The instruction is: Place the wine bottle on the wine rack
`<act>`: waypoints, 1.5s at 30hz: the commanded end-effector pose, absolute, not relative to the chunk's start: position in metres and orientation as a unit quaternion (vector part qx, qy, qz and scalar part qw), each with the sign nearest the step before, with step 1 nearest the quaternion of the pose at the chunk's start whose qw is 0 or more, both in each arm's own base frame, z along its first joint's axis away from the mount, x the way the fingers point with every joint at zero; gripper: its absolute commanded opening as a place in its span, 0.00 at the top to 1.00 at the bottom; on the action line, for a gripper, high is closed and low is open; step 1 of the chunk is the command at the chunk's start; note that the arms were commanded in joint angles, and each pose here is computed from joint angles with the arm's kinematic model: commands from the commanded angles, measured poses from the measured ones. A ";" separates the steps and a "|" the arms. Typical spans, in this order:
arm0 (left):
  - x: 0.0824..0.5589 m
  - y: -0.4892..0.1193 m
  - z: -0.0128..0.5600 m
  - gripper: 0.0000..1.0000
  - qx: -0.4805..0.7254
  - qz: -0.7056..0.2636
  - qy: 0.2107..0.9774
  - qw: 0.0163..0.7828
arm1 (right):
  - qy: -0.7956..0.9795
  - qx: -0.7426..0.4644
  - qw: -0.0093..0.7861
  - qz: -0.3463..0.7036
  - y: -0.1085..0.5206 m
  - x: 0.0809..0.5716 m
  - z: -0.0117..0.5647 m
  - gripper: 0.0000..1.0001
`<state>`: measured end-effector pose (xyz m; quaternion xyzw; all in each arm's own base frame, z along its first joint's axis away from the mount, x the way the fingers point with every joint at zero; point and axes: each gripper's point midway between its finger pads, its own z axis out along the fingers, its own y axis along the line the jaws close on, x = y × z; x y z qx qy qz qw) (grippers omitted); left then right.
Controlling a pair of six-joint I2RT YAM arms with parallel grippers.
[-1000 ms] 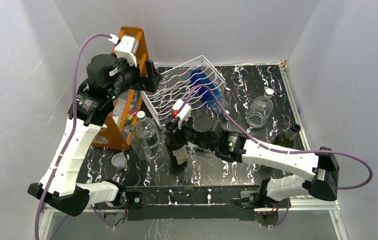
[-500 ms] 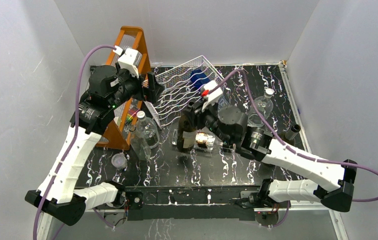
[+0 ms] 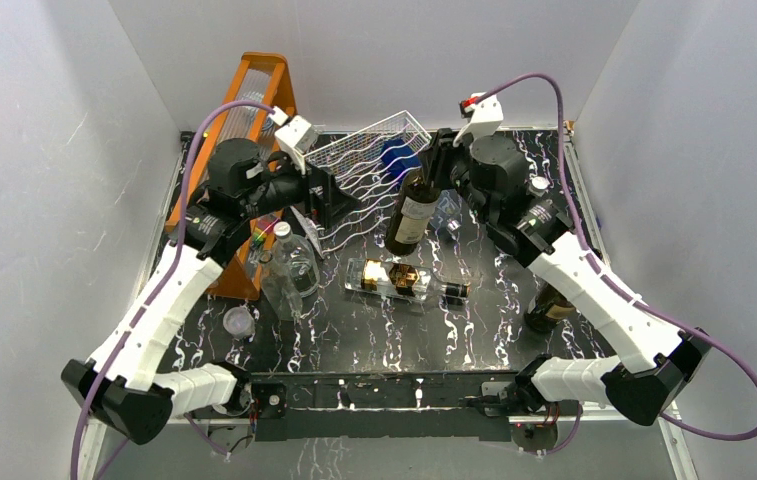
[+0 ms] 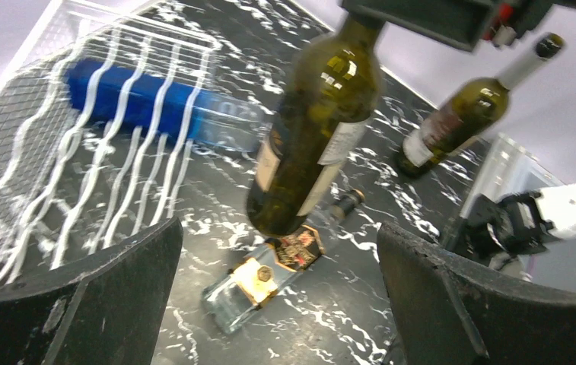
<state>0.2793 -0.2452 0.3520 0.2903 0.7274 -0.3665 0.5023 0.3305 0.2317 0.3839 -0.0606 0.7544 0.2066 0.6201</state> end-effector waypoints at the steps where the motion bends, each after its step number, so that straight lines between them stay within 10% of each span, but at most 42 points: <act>1: 0.273 -0.284 0.353 0.02 0.350 -0.419 0.685 0.483 | 0.684 -0.005 0.669 0.292 0.225 0.331 0.472 1.00; 39: 0.276 -0.335 0.292 0.03 0.423 -0.484 0.610 0.463 | 0.644 -0.040 0.622 0.444 0.242 0.292 0.509 1.00; 45: 0.276 -0.336 0.304 0.17 0.421 -0.489 0.597 0.477 | 0.645 -0.044 0.616 0.450 0.243 0.288 0.505 1.00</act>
